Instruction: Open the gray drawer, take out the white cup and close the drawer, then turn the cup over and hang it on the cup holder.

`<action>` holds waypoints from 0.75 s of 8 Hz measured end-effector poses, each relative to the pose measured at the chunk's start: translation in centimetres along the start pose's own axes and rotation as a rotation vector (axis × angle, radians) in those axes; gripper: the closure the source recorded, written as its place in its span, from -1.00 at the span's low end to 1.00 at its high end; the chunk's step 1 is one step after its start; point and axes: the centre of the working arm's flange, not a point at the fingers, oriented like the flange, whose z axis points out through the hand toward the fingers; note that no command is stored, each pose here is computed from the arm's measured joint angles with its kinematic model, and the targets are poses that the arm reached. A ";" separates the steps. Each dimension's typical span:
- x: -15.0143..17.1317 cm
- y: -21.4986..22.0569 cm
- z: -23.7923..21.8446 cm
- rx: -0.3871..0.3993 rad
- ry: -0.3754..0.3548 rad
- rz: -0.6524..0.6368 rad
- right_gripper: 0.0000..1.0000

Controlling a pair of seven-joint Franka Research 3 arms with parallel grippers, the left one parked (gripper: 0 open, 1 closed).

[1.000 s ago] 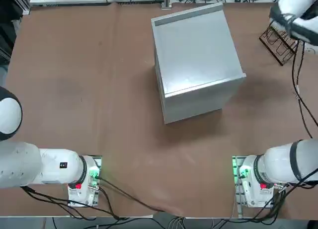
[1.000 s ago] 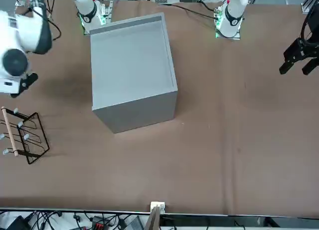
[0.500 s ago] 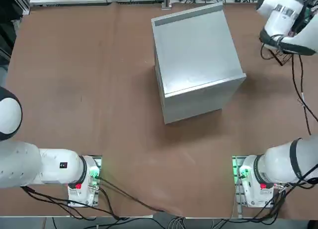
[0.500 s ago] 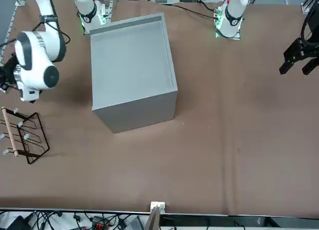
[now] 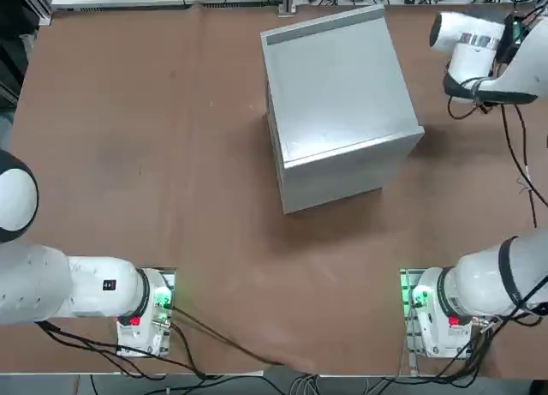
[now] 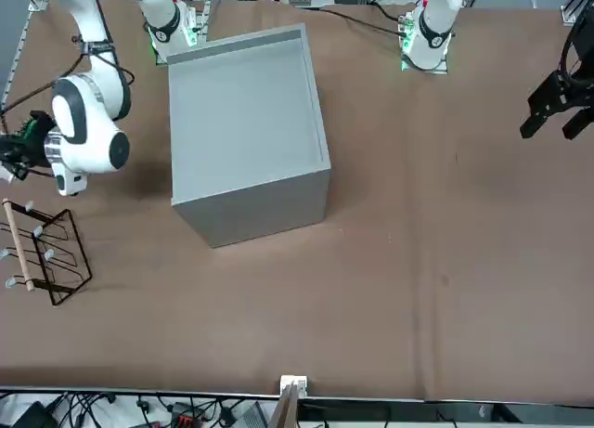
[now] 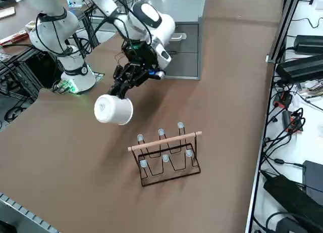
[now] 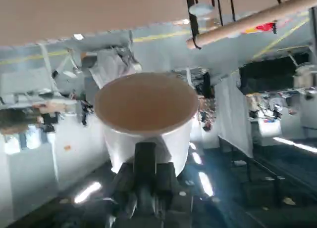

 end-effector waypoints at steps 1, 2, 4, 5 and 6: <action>0.7 0.2 -0.2 -0.038 -0.054 -0.023 0.61; 1.5 0.2 -0.2 -0.057 -0.100 -0.043 0.61; 4.0 -0.2 -0.9 -0.078 -0.165 -0.098 0.61; 5.7 -0.4 -1.5 -0.094 -0.190 -0.125 0.61; 6.8 -0.3 -2.0 -0.107 -0.195 -0.133 0.61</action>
